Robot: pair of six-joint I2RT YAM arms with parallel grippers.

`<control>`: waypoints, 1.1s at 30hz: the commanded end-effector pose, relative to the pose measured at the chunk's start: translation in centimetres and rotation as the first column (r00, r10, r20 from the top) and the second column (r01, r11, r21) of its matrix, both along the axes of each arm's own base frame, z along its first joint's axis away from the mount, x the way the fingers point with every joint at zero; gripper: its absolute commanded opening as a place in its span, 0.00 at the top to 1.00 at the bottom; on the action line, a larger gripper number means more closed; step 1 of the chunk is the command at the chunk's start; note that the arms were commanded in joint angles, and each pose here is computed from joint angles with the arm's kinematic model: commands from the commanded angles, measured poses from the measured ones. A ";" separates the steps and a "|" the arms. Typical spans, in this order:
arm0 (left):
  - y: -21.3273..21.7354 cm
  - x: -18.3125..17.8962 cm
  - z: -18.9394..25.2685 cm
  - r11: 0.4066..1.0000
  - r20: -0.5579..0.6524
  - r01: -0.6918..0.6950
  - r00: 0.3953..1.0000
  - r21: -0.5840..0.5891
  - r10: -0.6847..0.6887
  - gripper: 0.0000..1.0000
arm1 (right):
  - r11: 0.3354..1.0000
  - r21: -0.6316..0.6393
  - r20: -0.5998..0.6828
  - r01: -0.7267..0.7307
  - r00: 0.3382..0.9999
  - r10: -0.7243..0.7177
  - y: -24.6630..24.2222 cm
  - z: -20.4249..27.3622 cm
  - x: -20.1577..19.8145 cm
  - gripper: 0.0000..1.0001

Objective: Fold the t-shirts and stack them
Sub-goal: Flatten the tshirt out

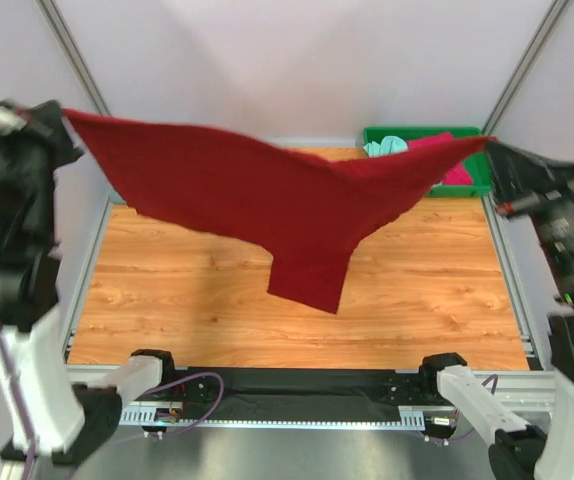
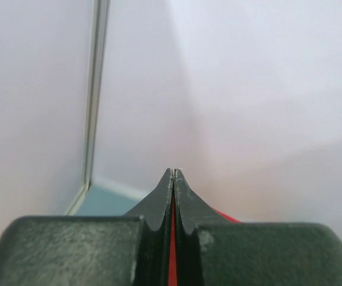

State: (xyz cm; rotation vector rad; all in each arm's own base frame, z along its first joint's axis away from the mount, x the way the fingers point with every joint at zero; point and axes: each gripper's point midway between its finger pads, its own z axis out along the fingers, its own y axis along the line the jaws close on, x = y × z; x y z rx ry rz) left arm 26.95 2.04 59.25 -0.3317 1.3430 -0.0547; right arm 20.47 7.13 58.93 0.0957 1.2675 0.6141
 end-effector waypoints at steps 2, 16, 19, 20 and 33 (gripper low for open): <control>-0.2 -9.3 5.6 0.998 0.256 0.028 0.966 0.061 -0.043 1.00 | 1.000 0.001 0.204 0.017 0.979 -0.017 -1.4 4.0 -7.8 1.00; 1.2 -15.1 9.5 0.998 0.385 -0.022 0.923 0.062 -0.004 1.00 | 0.999 0.053 0.361 0.002 0.932 -0.021 -2.5 8.5 -13.2 1.00; 0.7 -9.6 7.7 0.996 0.284 -0.027 0.959 0.085 0.002 1.00 | 0.999 0.046 0.310 0.015 0.950 -0.029 -2.0 8.1 -9.6 1.00; 0.7 -7.8 6.8 0.995 0.240 -0.040 0.971 0.092 0.017 1.00 | 0.999 0.031 0.251 0.028 0.967 -0.035 -1.5 6.8 -6.5 1.00; -2.6 16.7 -31.2 0.966 -0.570 0.126 0.821 0.228 0.027 1.00 | 0.972 -0.133 -0.197 0.196 0.956 -0.220 -0.9 -15.6 14.0 1.00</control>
